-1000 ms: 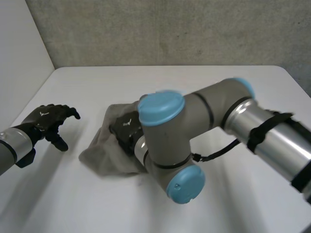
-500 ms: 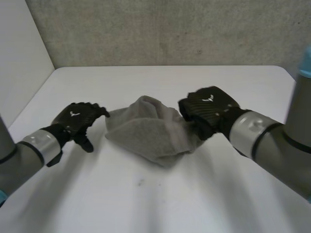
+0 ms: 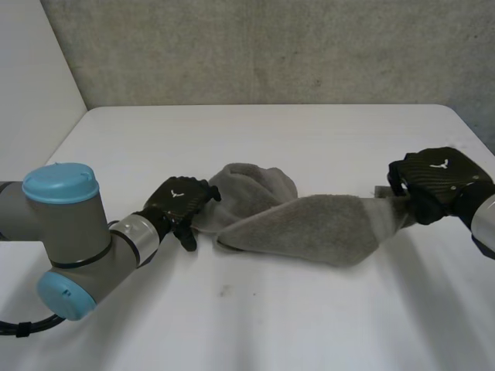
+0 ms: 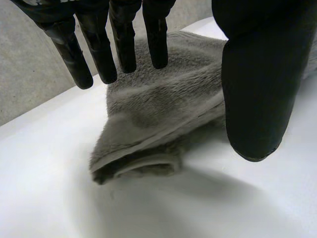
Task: Fold the towel.
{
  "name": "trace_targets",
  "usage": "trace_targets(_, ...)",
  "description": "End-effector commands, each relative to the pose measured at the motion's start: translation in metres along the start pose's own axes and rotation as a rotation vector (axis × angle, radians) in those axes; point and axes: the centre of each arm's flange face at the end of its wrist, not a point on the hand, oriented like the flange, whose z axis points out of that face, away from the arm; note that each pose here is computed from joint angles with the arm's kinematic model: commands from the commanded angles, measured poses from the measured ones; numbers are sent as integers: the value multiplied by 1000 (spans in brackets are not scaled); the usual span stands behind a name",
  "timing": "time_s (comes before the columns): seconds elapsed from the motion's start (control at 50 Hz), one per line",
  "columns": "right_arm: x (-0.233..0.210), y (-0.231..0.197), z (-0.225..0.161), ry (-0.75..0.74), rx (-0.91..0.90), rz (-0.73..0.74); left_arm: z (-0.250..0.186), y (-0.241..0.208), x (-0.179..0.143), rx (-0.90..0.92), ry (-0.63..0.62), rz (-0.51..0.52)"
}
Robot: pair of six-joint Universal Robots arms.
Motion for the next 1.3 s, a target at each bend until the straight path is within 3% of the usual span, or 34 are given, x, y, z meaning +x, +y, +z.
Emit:
trace_targets(0.02, 3, 5, 2, 8, -13, 10, 4, -1, 7, 9, 20, 0)
trace_targets(0.22, 3, 11, 8, 14, -3, 4, 1, -7, 55, 22, 142, -93)
trace_targets(0.4, 3, 15, 12, 7, -15, 9, 2, -4, 66, 14, 161, -95)
trace_targets(0.46, 3, 15, 12, 8, -14, 8, 10, 0, 63, -2, 131, -98)
trace_targets(0.5, 4, 11, 13, 10, -4, 2, 13, 3, 53, -37, 30, -95)
trace_targets(0.56, 4, 9, 13, 10, 2, -1, 13, 1, 48, -47, -23, -91)
trace_targets(0.6, 9, 1, 15, 23, 28, -12, 6, -16, 38, -35, -103, -79)
trace_targets(0.72, 19, -18, 15, 54, 79, -29, -24, -76, 28, 86, -139, -65)
trace_targets(0.82, 12, -61, 3, 47, 190, -66, -72, -157, 19, 256, -164, -49)
trace_targets(0.98, 7, -92, -20, 18, 220, -76, -114, -199, 31, 233, -103, 6)
trace_targets(1.22, 0, -85, -27, -31, 125, -70, -116, -176, 37, 61, -83, 144)
trace_targets(1.3, -5, -74, -19, -63, 70, -131, -92, -153, 27, -22, -95, 172)
